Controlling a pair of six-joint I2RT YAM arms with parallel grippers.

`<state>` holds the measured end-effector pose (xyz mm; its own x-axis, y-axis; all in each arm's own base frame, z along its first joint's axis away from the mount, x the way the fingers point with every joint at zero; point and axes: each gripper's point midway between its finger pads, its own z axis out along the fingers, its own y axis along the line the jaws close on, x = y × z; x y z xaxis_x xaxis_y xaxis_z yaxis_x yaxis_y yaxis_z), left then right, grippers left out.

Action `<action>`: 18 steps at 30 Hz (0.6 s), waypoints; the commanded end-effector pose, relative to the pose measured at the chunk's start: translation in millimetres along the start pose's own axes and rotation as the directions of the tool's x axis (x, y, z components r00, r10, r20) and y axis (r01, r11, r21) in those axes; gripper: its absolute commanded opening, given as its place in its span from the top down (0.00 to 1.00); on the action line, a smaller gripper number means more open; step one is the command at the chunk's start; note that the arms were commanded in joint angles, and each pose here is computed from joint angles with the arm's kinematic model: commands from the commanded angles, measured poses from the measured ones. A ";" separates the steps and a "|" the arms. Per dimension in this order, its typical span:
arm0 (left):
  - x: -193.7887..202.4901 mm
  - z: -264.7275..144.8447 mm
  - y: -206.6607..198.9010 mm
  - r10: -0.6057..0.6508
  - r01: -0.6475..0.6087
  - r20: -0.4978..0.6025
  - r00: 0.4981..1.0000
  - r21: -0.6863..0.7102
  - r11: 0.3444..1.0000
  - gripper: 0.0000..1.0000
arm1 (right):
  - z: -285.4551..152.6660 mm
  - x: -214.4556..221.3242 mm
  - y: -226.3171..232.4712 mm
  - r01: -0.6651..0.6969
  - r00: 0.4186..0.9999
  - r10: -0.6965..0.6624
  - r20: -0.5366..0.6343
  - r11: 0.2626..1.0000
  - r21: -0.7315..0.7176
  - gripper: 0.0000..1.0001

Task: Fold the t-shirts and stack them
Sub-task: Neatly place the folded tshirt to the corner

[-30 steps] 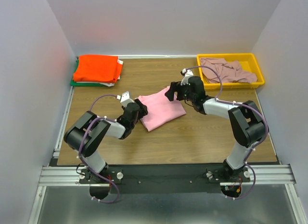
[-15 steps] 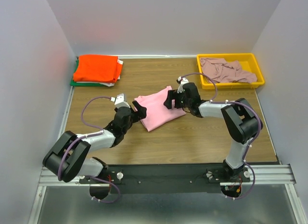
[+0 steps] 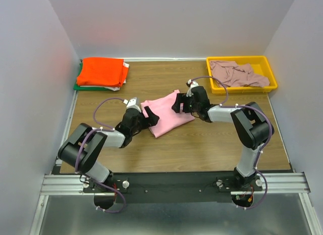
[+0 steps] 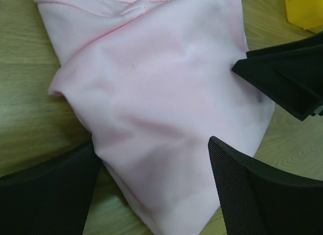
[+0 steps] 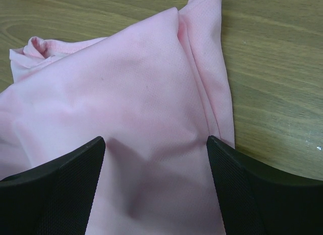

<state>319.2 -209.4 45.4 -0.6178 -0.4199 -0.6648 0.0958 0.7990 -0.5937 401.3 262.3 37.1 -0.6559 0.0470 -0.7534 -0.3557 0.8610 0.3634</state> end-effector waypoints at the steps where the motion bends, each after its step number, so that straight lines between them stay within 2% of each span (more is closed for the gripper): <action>1: 32.8 4.3 5.1 -0.030 0.034 -0.129 0.991 0.033 0.999 0.08 | -3.0 67.9 -23.4 -0.046 0.978 0.065 -0.200 0.994 0.101 0.12; 10: 44.7 23.8 4.4 -0.072 0.079 -0.161 0.984 0.040 0.996 0.13 | -9.9 86.6 -15.2 -0.069 0.964 0.085 -0.252 0.995 0.071 0.13; 14: 42.2 28.6 4.8 -0.063 0.068 -0.144 0.988 0.024 0.997 0.30 | -12.1 93.5 -11.8 -0.073 0.960 0.088 -0.267 0.995 0.065 0.13; 15: 40.9 29.9 7.0 -0.060 0.062 -0.137 0.989 0.012 0.998 0.42 | -12.4 93.3 -10.2 -0.074 0.960 0.088 -0.266 0.995 0.062 0.13; 17: 40.5 31.6 17.0 -0.050 0.045 -0.133 0.990 -0.042 0.998 0.55 | -14.8 95.0 -9.9 -0.075 0.959 0.089 -0.269 0.995 0.063 0.13; 18: 37.0 33.9 17.3 -0.036 0.030 -0.126 0.991 -0.050 0.998 0.71 | -16.1 93.5 -7.7 -0.074 0.960 0.087 -0.265 0.996 0.058 0.13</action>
<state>337.9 -239.3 33.4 -0.6521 -0.4513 -0.6091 0.1272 0.7269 -0.6748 395.6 267.5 35.8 -0.6621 0.0661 -0.7465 -0.3506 0.8530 0.3866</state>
